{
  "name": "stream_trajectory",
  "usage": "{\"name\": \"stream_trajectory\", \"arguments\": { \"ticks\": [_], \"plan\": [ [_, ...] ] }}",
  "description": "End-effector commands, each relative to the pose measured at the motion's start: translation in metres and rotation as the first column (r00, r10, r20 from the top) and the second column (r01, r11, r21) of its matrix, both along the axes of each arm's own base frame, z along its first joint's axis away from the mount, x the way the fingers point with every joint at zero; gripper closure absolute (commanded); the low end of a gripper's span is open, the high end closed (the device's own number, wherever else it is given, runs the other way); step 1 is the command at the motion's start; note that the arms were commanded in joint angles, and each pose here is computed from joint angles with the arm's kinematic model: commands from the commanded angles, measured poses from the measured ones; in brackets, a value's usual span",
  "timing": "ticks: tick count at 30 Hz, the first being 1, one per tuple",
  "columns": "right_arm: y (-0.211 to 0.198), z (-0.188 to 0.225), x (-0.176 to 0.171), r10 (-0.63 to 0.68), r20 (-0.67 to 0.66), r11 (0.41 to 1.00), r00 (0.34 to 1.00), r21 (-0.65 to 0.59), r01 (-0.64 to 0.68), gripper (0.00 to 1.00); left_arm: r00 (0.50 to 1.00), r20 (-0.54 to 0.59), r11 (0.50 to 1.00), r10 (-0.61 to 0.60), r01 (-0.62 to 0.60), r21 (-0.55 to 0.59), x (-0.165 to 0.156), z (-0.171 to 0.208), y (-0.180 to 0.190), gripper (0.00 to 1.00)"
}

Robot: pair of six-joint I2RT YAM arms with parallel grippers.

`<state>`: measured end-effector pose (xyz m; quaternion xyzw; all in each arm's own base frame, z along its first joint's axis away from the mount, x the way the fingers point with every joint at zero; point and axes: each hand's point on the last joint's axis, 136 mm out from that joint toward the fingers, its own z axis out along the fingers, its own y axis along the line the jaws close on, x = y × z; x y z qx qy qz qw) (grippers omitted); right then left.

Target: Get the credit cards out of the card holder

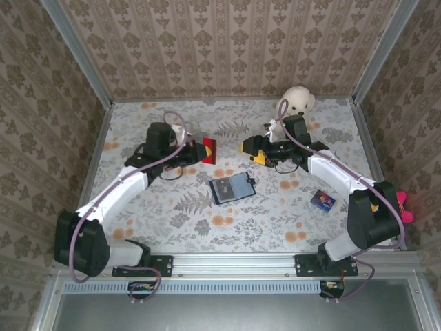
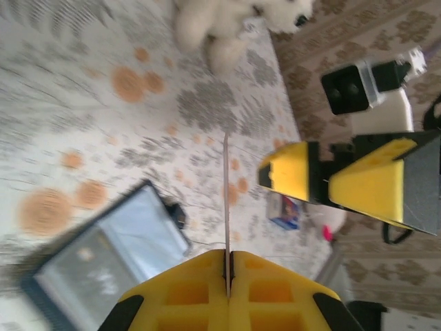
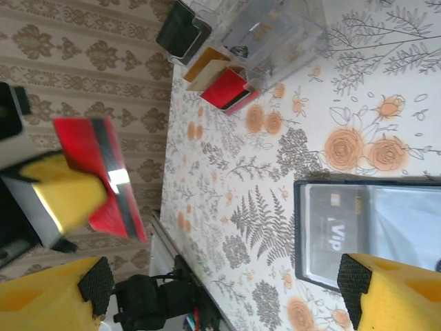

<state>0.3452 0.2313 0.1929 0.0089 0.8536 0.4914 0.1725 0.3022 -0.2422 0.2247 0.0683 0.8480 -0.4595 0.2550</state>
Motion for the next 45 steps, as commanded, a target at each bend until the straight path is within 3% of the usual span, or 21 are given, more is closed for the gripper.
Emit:
{"name": "stream_trajectory", "arguments": {
  "ticks": [1, 9, 13, 16, 18, 23, 26, 37, 45],
  "plan": [
    [-0.01, 0.005, -0.003, -0.009, 0.054, 0.998, 0.999, -0.067, 0.012, 0.08, 0.998, 0.04, 0.978, -0.048, 0.039, 0.205, -0.005, -0.018, 0.038, 1.0],
    [-0.017, -0.001, -0.004, -0.016, 0.057, 0.995, 0.998, -0.093, 0.022, 0.0, 0.965, 0.117, 0.874, -0.233, 0.155, 0.46, 0.01, -0.02, 0.077, 1.0],
    [-0.018, -0.001, -0.003, -0.019, 0.062, 0.996, 0.998, -0.089, 0.024, 0.0, 0.914, 0.118, 0.748, -0.387, 0.237, 0.62, 0.013, -0.037, 0.09, 1.0],
    [-0.02, -0.003, -0.001, -0.029, 0.047, 0.995, 0.998, -0.092, 0.033, 0.0, 0.879, 0.151, 0.665, -0.452, 0.219, 0.714, 0.024, -0.043, 0.102, 1.0],
    [-0.022, -0.004, -0.001, -0.032, 0.033, 0.995, 0.999, -0.093, 0.035, 0.0, 0.862, 0.147, 0.636, -0.484, 0.232, 0.736, 0.031, -0.047, 0.106, 1.0],
    [-0.026, -0.008, -0.003, -0.04, 0.013, 0.995, 0.999, -0.095, 0.041, 0.0, 0.809, 0.061, 0.498, -0.585, 0.299, 0.814, 0.046, -0.074, 0.118, 1.0],
    [-0.022, -0.006, -0.005, -0.032, -0.021, 0.999, 0.999, -0.043, 0.031, 0.0, 0.777, 0.016, 0.441, -0.629, 0.339, 0.831, 0.054, -0.085, 0.123, 1.0],
    [-0.017, -0.01, 0.001, -0.042, -0.063, 0.999, 0.997, -0.002, 0.042, 0.0, 0.713, -0.048, 0.357, -0.699, 0.407, 0.841, 0.08, -0.116, 0.139, 1.0],
    [-0.015, -0.011, 0.004, -0.048, -0.077, 0.999, 0.996, 0.019, 0.049, 0.0, 0.72, -0.032, 0.376, -0.693, 0.399, 0.836, 0.095, -0.13, 0.133, 1.0]
  ]
}}
